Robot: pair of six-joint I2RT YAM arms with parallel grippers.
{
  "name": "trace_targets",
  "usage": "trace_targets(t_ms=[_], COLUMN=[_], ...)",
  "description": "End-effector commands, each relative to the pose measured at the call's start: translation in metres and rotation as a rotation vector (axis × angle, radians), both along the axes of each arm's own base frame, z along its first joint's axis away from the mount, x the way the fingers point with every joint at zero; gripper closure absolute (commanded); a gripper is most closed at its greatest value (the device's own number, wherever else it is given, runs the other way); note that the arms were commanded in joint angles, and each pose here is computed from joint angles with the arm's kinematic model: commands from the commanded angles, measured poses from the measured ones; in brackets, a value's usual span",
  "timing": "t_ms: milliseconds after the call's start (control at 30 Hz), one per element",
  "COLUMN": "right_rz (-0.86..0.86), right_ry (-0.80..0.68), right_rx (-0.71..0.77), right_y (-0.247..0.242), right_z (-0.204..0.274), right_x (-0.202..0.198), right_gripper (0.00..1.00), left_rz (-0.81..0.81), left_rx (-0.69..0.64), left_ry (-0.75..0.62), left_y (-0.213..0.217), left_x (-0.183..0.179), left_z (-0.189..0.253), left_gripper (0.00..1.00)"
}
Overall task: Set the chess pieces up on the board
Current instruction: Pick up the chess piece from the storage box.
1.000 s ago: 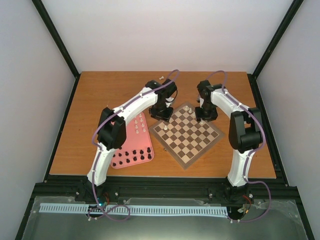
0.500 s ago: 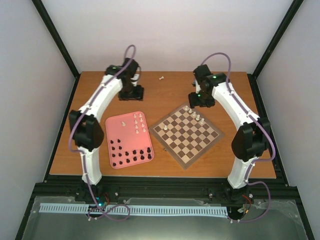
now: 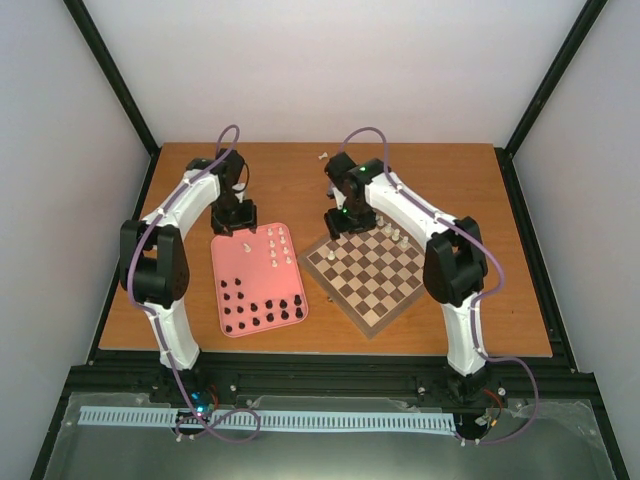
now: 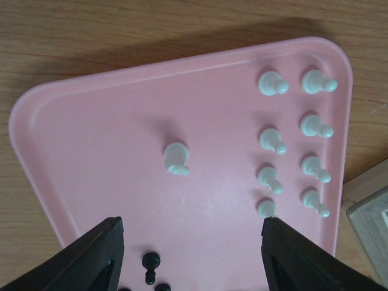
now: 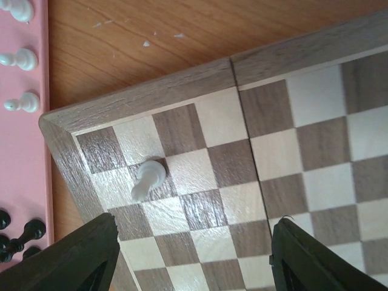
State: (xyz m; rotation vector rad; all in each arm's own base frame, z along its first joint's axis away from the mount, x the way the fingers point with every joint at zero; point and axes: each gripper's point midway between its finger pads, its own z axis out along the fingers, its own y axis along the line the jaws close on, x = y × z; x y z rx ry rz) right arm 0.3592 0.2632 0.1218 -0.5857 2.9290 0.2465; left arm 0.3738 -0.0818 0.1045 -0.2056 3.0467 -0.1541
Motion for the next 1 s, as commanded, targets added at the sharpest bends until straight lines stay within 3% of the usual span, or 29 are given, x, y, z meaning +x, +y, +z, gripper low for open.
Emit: trace_targets(t_ms=[0,167,433,700,967], right_rz=[0.006,0.007,0.012,0.026,0.049], right_ry=[0.024,0.038,0.052,0.064,0.078], right_rx=[0.018,0.02,0.023,0.026,0.024], right_y=[0.014,0.018,0.019,0.021,0.026], right_z=[-0.001,-0.009,-0.013,-0.018,-0.024], right_x=[-0.002,0.0,-0.003,-0.005,-0.009], right_gripper=[0.31,0.31,0.31,0.31,0.31], left_rz=[0.018,0.02,0.03,0.041,0.042], left_rx=[-0.072,-0.072,-0.05,-0.044,-0.033], left_ry=[-0.027,0.027,0.064,0.075,0.094], left_y=[-0.011,-0.011,-0.008,-0.007,-0.006], left_x=[0.011,0.003,0.002,0.003,-0.001], left_z=[-0.006,-0.03,-0.053,-0.063,-0.071], left_gripper=[0.36,0.43,0.44,0.62,0.66])
